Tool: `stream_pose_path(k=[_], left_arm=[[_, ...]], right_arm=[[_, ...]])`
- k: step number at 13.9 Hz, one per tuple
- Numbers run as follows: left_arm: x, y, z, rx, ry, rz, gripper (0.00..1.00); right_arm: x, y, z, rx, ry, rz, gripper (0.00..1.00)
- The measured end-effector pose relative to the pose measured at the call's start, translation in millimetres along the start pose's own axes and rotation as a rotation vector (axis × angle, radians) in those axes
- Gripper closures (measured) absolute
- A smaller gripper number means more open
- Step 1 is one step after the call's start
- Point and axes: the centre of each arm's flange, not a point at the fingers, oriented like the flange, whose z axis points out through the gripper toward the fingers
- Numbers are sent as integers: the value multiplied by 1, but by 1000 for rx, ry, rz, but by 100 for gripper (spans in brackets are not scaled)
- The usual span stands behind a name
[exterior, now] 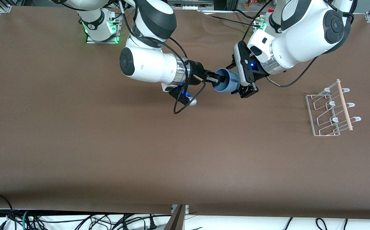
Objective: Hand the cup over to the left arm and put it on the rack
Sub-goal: 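Lift the cup with the right gripper while the left gripper approaches, then grasp the cup rim with the left gripper while the right gripper releases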
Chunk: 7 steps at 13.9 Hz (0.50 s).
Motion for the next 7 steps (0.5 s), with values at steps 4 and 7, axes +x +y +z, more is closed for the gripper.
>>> stream_pose_path(k=[4, 7], left_arm=[[-4, -5, -1, -5, 27, 4, 22], [-4, -5, 0, -11, 33, 3, 22]], right_arm=[[0, 0, 0, 1, -4, 19, 96], [2, -1, -2, 9, 0, 24, 90]])
